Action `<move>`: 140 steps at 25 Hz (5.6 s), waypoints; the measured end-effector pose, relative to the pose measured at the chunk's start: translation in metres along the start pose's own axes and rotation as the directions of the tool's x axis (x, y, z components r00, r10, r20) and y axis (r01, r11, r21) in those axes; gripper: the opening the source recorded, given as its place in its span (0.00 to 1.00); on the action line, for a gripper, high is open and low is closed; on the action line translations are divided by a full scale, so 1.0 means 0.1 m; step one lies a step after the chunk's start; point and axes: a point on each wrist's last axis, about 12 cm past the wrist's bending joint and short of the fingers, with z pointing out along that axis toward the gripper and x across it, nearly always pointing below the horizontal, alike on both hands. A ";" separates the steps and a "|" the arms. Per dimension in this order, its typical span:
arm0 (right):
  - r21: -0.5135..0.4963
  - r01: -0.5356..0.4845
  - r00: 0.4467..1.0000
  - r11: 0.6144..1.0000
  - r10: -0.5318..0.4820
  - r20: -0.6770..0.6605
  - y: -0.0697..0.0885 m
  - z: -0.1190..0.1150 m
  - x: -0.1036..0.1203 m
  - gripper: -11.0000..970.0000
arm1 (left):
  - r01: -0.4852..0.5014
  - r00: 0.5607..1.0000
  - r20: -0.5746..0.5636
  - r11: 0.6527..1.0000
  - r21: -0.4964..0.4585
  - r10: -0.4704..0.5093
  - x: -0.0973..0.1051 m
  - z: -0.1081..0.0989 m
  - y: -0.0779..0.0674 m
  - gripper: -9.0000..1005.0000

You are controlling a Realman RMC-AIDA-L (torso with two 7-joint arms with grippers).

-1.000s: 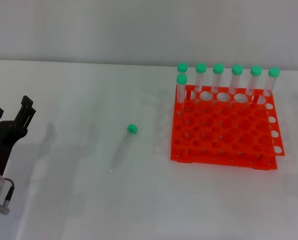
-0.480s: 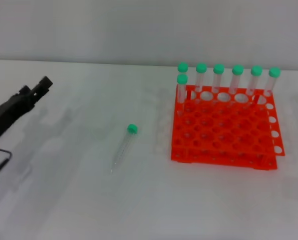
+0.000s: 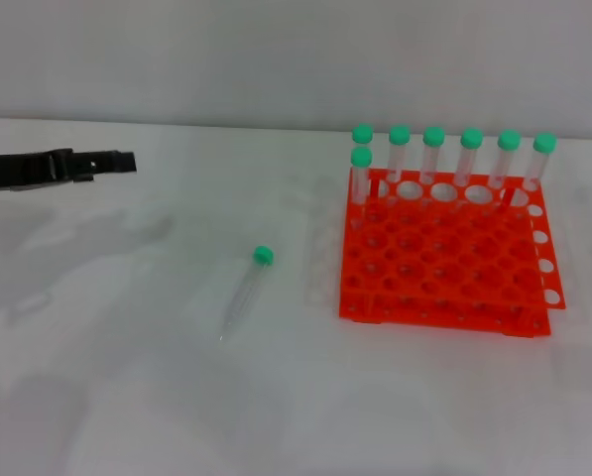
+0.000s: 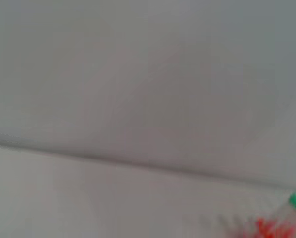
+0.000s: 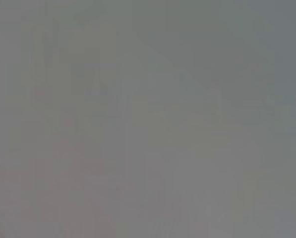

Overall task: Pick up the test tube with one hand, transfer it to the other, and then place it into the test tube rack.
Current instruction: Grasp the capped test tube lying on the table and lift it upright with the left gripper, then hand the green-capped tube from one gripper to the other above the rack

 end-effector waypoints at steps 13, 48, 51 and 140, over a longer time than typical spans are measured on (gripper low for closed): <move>-0.010 0.002 1.000 1.000 -0.002 0.014 0.03 0.06 -0.04 0.87 | -0.152 0.854 -0.515 0.983 -0.099 0.080 -0.35 0.62 -0.69 0.89; 0.009 0.024 0.999 1.000 -0.024 0.045 -0.06 0.13 -0.12 0.87 | -0.377 0.657 -0.744 0.909 -0.180 0.125 0.11 1.51 -1.37 0.86; 0.005 0.024 0.999 1.000 -0.024 0.048 -0.04 0.14 -0.13 0.87 | -0.381 0.658 -0.742 0.906 -0.185 0.125 0.13 1.52 -1.36 0.77; -0.925 -0.213 0.976 0.314 0.102 -0.190 0.72 0.21 -0.96 0.84 | -0.712 0.679 0.508 0.642 0.283 0.529 1.46 1.53 -1.76 0.20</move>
